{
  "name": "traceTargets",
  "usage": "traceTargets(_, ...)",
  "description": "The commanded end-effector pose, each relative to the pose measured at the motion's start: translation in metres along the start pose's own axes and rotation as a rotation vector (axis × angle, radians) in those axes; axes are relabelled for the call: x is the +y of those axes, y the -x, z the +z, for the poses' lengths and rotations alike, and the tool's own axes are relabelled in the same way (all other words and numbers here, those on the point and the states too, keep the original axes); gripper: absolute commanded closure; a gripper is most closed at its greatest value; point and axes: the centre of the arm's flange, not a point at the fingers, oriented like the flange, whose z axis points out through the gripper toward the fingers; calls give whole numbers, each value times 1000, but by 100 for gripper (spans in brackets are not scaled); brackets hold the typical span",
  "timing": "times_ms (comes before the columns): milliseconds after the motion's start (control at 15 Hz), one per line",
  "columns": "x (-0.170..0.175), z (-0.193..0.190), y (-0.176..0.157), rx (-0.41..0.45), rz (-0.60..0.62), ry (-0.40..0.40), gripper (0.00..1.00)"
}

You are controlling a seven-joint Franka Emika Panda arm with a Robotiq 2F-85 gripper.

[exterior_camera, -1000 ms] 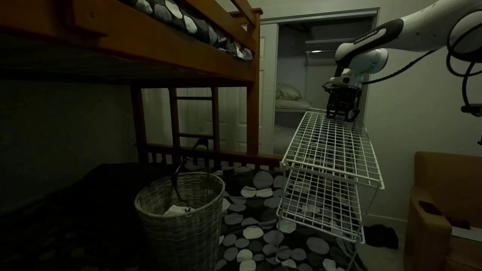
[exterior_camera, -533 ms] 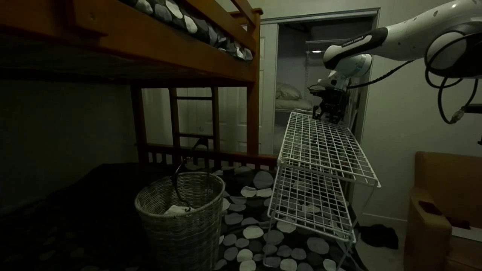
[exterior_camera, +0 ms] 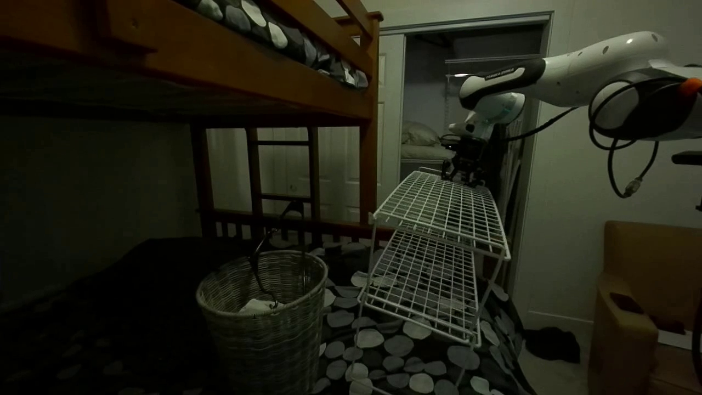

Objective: Turn the metal object to the left

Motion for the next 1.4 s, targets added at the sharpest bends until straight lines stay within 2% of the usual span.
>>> traceTargets(0,0,-2,0,34,-41,-26,96)
traceTargets(133,7,-17,5,29,-81,-4,96)
traceTargets(200,11,-21,8,59,-104,24,96)
traceTargets(333,22,-20,11,68,-108,0,96)
traceTargets(400,28,-16,10,52,-99,-27,57)
traceTargets(467,33,-12,9,25,-90,-28,56)
traceTargets(533,38,-7,6,19,-85,-21,51)
traceTargets(733,54,3,3,-24,-39,12,30)
traceTargets(933,67,3,4,-111,28,89,19)
traceTargets(1133,72,-5,6,-148,42,102,19)
traceTargets(1200,72,-8,5,-157,13,97,19)
traceTargets(1333,75,-14,8,-205,42,145,19)
